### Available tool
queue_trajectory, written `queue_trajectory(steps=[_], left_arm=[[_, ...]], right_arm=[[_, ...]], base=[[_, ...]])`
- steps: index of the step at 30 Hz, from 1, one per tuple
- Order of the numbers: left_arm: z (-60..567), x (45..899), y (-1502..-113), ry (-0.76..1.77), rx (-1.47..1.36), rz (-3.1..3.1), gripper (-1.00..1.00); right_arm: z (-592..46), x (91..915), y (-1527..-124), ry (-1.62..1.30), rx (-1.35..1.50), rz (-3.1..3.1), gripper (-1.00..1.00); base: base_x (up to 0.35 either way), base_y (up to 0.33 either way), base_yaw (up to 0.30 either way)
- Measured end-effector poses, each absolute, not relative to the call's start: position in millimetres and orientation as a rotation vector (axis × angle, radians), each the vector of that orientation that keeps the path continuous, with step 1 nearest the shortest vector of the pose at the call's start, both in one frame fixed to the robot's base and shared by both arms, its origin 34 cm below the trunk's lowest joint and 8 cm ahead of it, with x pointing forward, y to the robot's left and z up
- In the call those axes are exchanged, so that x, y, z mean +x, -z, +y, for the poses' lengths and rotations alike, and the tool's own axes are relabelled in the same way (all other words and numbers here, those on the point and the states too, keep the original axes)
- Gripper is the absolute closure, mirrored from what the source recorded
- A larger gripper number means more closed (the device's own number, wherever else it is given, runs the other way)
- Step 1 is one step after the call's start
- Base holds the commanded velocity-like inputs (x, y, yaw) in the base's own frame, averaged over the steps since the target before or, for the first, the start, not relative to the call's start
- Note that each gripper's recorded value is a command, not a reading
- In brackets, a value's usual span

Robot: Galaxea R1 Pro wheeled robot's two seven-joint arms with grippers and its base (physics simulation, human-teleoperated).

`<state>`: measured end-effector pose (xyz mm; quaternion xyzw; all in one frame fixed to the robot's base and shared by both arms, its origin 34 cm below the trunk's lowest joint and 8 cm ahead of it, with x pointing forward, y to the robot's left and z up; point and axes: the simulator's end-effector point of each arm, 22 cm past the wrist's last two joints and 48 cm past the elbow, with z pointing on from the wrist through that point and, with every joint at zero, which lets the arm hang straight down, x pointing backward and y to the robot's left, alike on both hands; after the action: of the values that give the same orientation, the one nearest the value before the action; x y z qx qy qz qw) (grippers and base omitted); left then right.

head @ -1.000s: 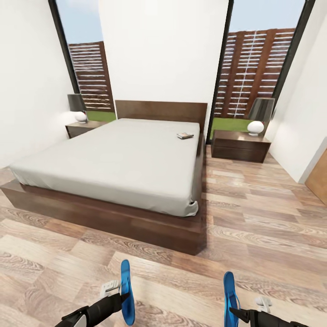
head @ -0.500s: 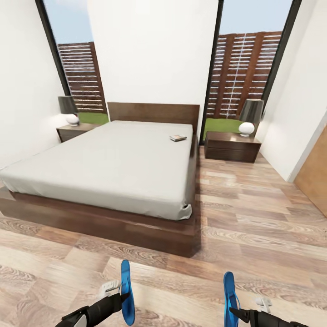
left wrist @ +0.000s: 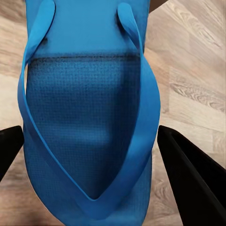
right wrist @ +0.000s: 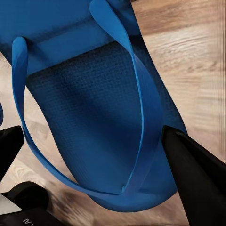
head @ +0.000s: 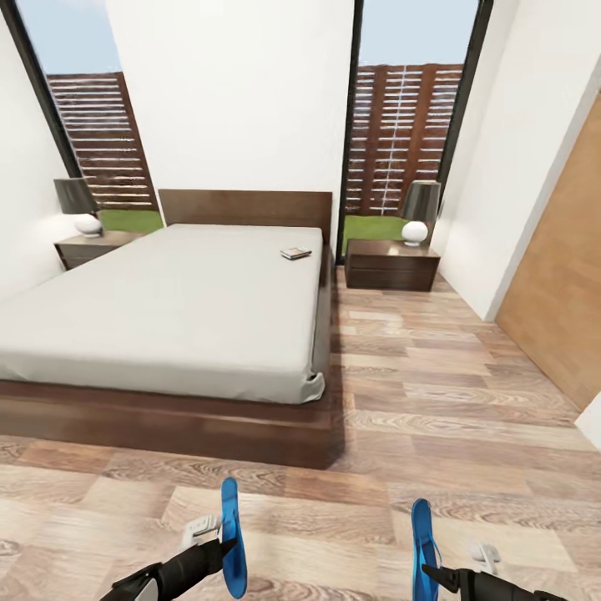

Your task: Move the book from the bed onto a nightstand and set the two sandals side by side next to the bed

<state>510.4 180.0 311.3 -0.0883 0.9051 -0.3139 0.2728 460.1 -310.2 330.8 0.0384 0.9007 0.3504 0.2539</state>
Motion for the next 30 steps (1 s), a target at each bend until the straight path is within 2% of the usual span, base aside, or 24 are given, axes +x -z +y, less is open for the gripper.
queue_trajectory(steps=[19, 30], left_arm=[[179.3, 510.9, -311.7, 0.844, -0.236, 2.433, 1.00], [179.2, 510.9, -311.7, 0.844, -0.236, 2.433, 1.00]], right_arm=[[-310.6, 460.5, -331.0, -0.950, 0.104, 2.447, 1.00], [-310.6, 460.4, -330.9, -0.950, 0.104, 2.447, 1.00]], base=[[0.000, 0.000, -0.218], [0.000, 0.000, -0.281]])
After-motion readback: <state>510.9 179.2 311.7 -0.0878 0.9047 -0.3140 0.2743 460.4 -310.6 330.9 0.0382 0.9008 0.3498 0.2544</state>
